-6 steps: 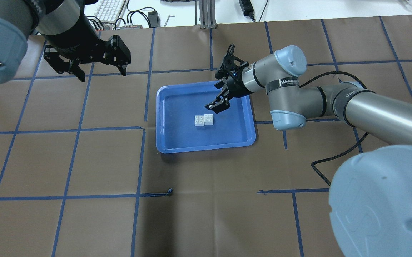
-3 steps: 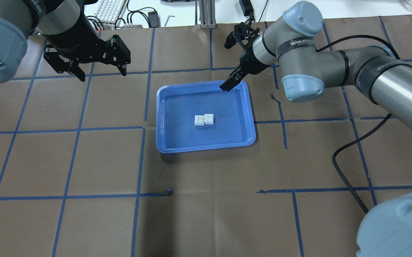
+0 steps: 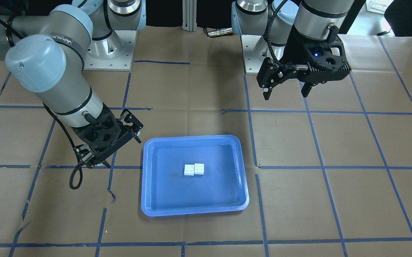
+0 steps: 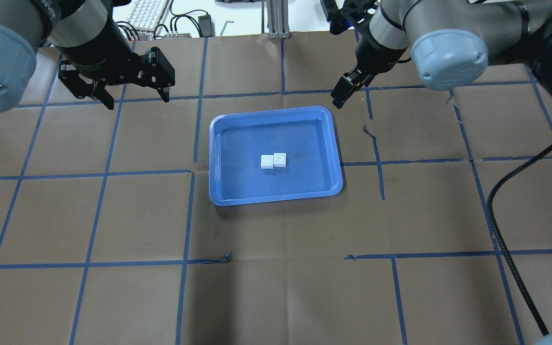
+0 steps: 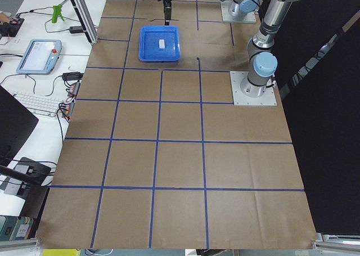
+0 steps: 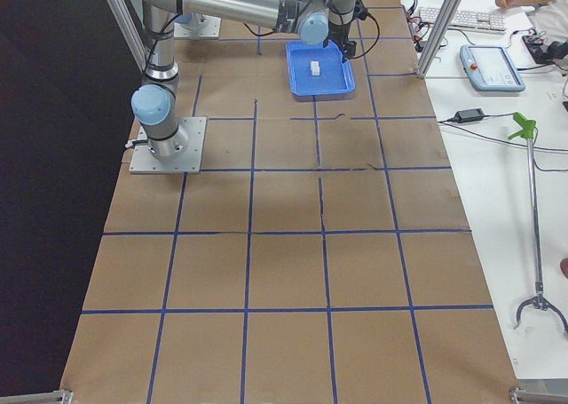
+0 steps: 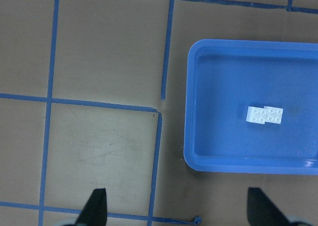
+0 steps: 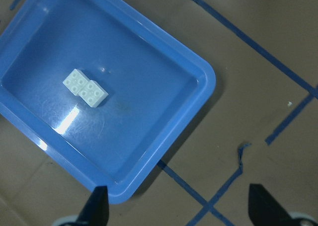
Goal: Assemble white blocks and place on blue tray
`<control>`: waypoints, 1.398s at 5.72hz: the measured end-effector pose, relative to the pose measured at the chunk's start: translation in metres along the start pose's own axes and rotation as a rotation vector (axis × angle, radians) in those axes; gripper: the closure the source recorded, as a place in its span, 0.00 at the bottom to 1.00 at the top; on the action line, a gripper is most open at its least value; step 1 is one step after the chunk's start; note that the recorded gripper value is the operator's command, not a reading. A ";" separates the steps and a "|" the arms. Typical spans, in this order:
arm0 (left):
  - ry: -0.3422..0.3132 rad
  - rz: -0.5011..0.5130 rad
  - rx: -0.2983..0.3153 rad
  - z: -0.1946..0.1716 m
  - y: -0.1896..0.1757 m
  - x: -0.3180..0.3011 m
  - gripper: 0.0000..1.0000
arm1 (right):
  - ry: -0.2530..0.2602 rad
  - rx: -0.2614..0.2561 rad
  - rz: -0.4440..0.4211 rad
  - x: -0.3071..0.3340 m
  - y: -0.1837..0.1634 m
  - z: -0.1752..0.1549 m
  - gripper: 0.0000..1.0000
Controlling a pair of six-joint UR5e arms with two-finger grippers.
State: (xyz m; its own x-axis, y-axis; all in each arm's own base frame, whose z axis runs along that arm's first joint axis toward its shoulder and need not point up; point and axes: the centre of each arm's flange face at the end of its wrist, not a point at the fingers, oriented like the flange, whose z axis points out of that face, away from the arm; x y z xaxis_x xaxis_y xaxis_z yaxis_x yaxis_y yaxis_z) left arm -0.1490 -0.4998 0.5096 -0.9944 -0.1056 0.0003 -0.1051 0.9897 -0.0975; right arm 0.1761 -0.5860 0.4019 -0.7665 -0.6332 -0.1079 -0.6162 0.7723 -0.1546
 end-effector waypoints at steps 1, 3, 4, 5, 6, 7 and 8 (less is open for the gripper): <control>-0.001 0.000 0.001 0.000 0.000 0.000 0.01 | 0.041 -0.055 0.123 0.002 0.021 -0.031 0.00; -0.001 0.000 0.001 -0.001 0.001 0.000 0.01 | 0.119 -0.117 0.362 -0.003 0.055 -0.074 0.00; -0.001 0.000 0.001 -0.001 0.001 0.000 0.01 | 0.127 -0.128 0.469 -0.016 0.068 -0.092 0.00; -0.001 0.000 0.001 -0.001 0.002 -0.001 0.01 | 0.131 -0.133 0.566 -0.031 0.078 -0.105 0.00; -0.001 -0.001 0.002 -0.002 0.003 -0.001 0.01 | 0.133 -0.135 0.616 -0.039 0.083 -0.110 0.00; -0.001 -0.001 0.002 -0.002 0.004 -0.001 0.01 | 0.132 -0.139 0.629 -0.041 0.084 -0.109 0.00; -0.001 -0.002 0.002 -0.002 0.004 -0.001 0.01 | 0.132 -0.142 0.630 -0.040 0.084 -0.107 0.00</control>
State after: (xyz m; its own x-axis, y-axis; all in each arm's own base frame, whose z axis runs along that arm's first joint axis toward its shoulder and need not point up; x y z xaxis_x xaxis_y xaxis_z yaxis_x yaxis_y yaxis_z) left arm -0.1479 -0.4954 0.5112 -0.9942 -0.1072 -0.0005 -0.1066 0.9893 -0.0996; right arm 0.1358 -0.4902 0.4988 -0.9985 -0.0526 -0.0128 -0.0530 0.9981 0.0311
